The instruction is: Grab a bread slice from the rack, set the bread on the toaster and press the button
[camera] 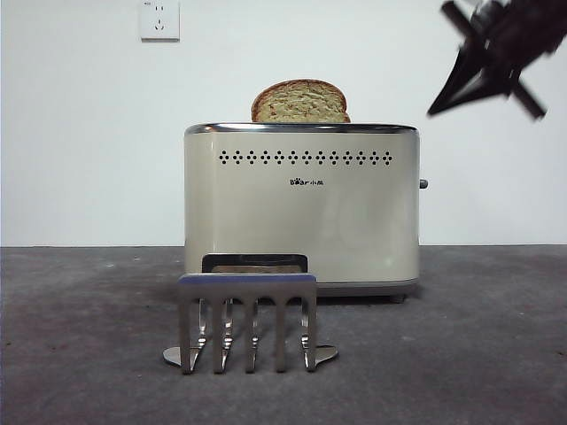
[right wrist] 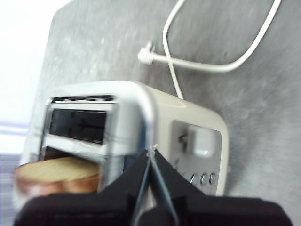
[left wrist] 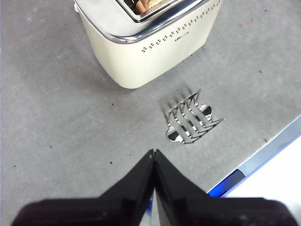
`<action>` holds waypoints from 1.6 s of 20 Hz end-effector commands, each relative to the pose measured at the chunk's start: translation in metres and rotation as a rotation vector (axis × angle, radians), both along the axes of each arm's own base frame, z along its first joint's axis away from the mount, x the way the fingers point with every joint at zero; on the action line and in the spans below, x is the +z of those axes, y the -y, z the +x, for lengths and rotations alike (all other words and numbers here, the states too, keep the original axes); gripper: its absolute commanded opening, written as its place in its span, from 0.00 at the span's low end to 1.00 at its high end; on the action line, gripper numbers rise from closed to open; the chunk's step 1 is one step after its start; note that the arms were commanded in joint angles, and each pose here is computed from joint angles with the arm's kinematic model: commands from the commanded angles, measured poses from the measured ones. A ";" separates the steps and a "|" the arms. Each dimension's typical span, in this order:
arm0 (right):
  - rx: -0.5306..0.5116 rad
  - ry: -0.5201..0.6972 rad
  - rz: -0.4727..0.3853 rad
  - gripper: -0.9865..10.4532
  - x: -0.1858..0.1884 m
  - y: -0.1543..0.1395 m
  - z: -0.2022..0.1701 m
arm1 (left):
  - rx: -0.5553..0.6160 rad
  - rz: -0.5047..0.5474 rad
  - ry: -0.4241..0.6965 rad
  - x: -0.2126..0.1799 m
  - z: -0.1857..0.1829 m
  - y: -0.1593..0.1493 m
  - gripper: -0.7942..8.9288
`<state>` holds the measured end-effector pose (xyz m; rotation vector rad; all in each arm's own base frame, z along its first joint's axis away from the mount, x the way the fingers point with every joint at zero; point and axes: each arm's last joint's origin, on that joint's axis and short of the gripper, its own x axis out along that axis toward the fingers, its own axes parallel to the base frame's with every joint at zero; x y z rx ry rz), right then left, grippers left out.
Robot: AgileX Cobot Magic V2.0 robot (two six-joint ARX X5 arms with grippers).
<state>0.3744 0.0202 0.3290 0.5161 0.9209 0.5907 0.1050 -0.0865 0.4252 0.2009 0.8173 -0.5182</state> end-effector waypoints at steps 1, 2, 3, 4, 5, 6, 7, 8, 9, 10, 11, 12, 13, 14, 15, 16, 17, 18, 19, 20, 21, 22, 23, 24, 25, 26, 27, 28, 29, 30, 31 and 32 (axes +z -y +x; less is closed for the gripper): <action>-0.037 0.069 -0.064 0.08 0.029 0.001 -0.024 | 0.001 0.005 -0.007 -0.002 0.002 0.002 0.08; -0.047 0.099 -0.088 0.08 0.041 0.001 -0.036 | 0.001 0.005 -0.007 -0.002 0.002 0.002 0.08; -0.053 0.136 -0.113 0.08 0.056 0.002 -0.053 | 0.001 0.005 -0.008 -0.002 0.002 0.002 0.08; -0.061 0.167 -0.138 0.08 0.069 0.002 -0.070 | 0.001 0.005 -0.008 -0.002 0.002 0.002 0.08; -0.067 0.202 -0.167 0.08 0.082 0.003 -0.087 | 0.001 0.005 -0.008 -0.002 0.002 0.002 0.08; -0.081 0.238 -0.206 0.08 0.093 0.004 -0.106 | 0.001 0.006 -0.009 -0.002 0.002 0.002 0.08; -0.108 0.271 -0.262 0.08 0.103 0.005 -0.124 | 0.002 0.007 -0.009 -0.002 0.003 0.003 0.08; -0.143 0.297 -0.326 0.08 0.112 0.007 -0.143 | 0.001 0.007 -0.009 -0.002 0.003 0.003 0.08; -0.175 0.315 -0.386 0.08 0.118 0.009 -0.161 | 0.001 0.007 -0.010 -0.002 0.003 0.003 0.08; -0.198 0.321 -0.435 0.08 0.123 0.011 -0.178 | 0.001 0.009 -0.012 -0.003 0.003 0.003 0.08; -0.208 0.325 -0.470 0.08 0.126 0.012 -0.192 | 0.001 0.012 -0.015 -0.003 0.004 0.004 0.08; -0.215 0.323 -0.497 0.09 0.128 0.013 -0.204 | 0.001 0.014 -0.018 -0.004 0.005 0.005 0.08; -0.230 0.320 -0.514 0.09 0.129 0.013 -0.213 | 0.001 0.018 -0.022 -0.004 0.007 0.006 0.08; -0.246 0.316 -0.526 0.09 0.130 0.014 -0.219 | 0.001 0.022 -0.026 -0.005 0.008 0.007 0.08; -0.251 0.304 -0.529 0.09 0.130 0.014 -0.223 | 0.001 0.026 -0.031 -0.006 0.010 0.009 0.08; -0.247 0.289 -0.530 0.09 0.129 0.014 -0.225 | 0.001 0.030 -0.036 -0.007 0.011 0.010 0.08; -0.241 0.269 -0.532 0.09 0.127 0.014 -0.225 | 0.001 0.035 -0.041 -0.008 0.013 0.011 0.08; -0.234 0.246 -0.535 0.09 0.125 0.014 -0.224 | 0.001 0.038 -0.045 -0.008 0.014 0.012 0.08; -0.228 0.225 -0.538 0.09 0.123 0.014 -0.224 | -0.002 0.042 -0.051 -0.009 0.015 0.014 0.08; -0.222 0.203 -0.540 0.09 0.121 0.014 -0.222 | 0.002 0.044 -0.052 -0.009 0.016 0.014 0.08; -0.215 0.187 -0.544 0.09 0.119 0.014 -0.219 | 0.012 0.044 -0.053 -0.010 0.018 0.013 0.08; -0.213 0.176 -0.545 0.09 0.118 0.014 -0.215 | 0.030 0.045 -0.055 -0.010 0.020 0.011 0.08; -0.209 0.164 -0.546 0.09 0.116 0.014 -0.211 | 0.053 0.046 -0.058 -0.010 0.023 0.009 0.08; -0.206 0.151 -0.548 0.09 0.114 0.014 -0.207 | 0.079 0.046 -0.059 -0.011 0.025 0.006 0.08; -0.202 0.138 -0.549 0.09 0.112 0.014 -0.202 | 0.110 0.043 -0.057 -0.010 0.026 0.000 0.08; -0.198 0.126 -0.550 0.09 0.110 0.014 -0.198 | 0.139 0.038 -0.054 -0.011 0.026 -0.005 0.08; -0.194 0.113 -0.551 0.09 0.108 0.014 -0.193 | 0.180 0.038 -0.055 -0.014 0.024 -0.014 0.08; -0.192 0.103 -0.552 0.09 0.106 0.014 -0.190 | 0.222 0.037 -0.057 -0.021 0.022 -0.022 0.08; -0.188 0.091 -0.554 0.09 0.104 0.014 -0.185 | 0.283 0.029 -0.047 -0.034 0.021 -0.032 0.08; -0.186 0.082 -0.555 0.09 0.102 0.014 -0.181 | 0.334 0.010 -0.018 -0.047 0.021 -0.039 0.08; -0.183 0.070 -0.556 0.09 0.100 0.014 -0.177 | 0.394 -0.023 0.039 -0.067 0.022 -0.048 0.08; -0.180 0.059 -0.557 0.09 0.098 0.014 -0.173 | 0.439 -0.052 0.094 -0.086 0.021 -0.054 0.08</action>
